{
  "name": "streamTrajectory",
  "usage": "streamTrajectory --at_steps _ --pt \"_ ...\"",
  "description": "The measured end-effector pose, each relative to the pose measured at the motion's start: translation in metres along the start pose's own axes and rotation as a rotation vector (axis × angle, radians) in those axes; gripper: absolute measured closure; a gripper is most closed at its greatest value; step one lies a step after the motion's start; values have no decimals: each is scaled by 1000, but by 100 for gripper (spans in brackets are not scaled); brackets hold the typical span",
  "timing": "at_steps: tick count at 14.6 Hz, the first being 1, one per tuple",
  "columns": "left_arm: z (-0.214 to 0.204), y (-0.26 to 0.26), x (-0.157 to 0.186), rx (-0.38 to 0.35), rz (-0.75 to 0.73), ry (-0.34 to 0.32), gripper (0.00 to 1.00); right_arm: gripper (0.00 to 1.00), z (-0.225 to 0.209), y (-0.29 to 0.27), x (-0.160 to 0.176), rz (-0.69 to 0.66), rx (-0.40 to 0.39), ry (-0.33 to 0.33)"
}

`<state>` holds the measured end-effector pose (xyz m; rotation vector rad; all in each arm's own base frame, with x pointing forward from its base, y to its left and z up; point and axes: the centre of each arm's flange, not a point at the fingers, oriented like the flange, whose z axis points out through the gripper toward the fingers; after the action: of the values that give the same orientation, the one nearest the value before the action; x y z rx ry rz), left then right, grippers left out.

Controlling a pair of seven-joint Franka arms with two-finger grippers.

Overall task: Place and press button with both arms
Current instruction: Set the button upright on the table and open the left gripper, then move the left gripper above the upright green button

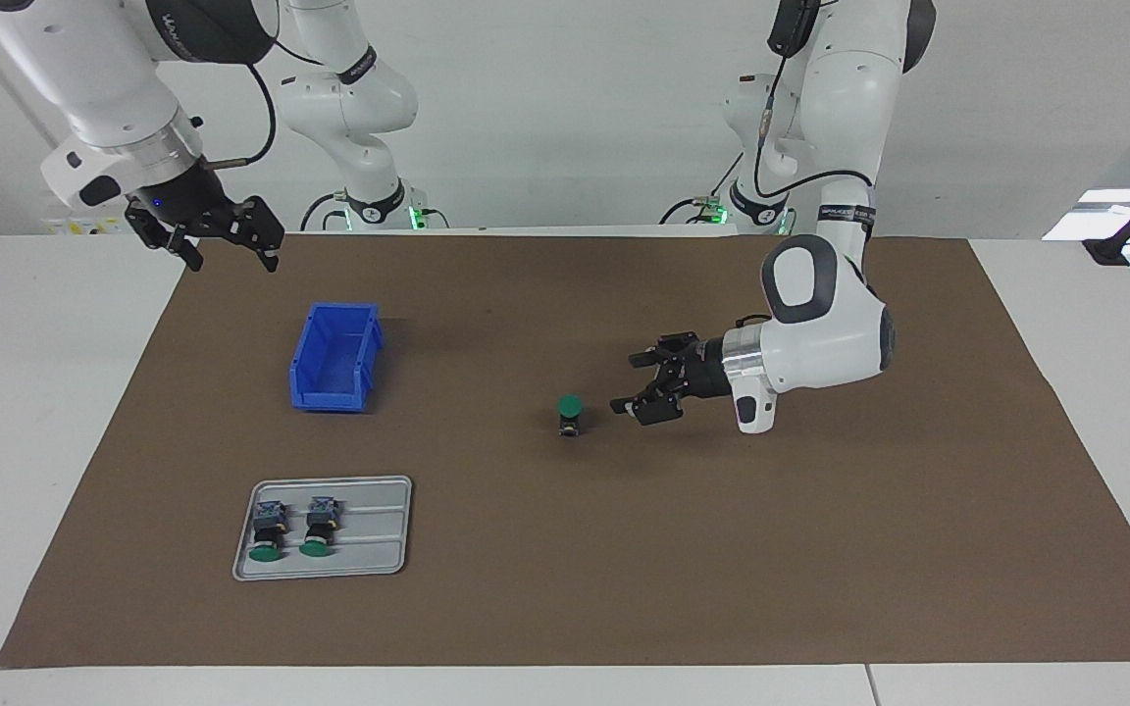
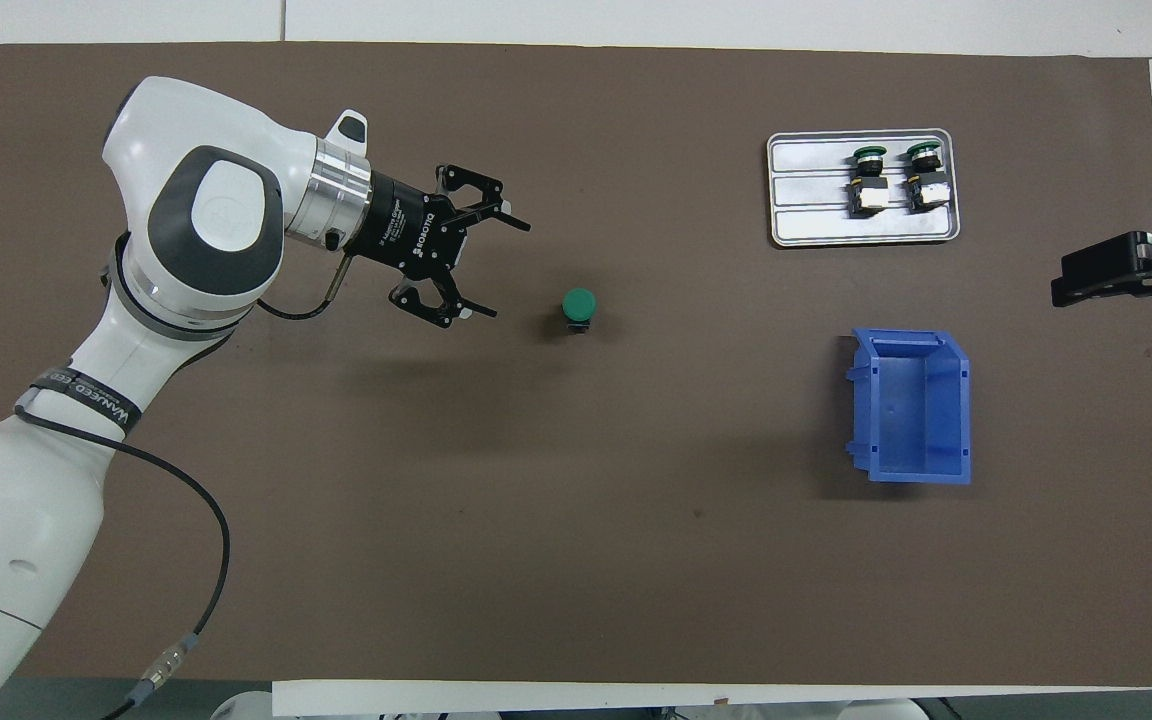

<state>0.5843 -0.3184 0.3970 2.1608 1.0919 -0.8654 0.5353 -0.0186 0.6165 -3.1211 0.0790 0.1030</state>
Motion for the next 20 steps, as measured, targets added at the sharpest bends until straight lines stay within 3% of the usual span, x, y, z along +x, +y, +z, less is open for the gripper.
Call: streamTrajectory --at_steps 4,9,12,14,15,16,17,19,20 --pt "17 -2 -14 101 80 96 0 1 0 0 0 0 0 0" --pt "18 21 -82 251 267 318 0 1 0 0 0 0 0 0" --pt "14 29 -94 303 309 388 6 1 0 0 0 0 0 0" --pt "21 30 -91 365 353 483 21 1 0 0 0 0 0 0" --pt "27 31 -94 412 384 542 22 1 0 0 0 0 0 0" --pt "33 30 -100 453 411 587 30 1 0 0 0 0 0 0" --pt "38 30 -106 476 431 614 44 1 0 0 0 0 0 0" --pt "47 29 -116 505 470 637 48 1 0 0 0 0 0 0" --pt "52 29 -120 518 503 635 59 1 0 0 0 0 0 0"
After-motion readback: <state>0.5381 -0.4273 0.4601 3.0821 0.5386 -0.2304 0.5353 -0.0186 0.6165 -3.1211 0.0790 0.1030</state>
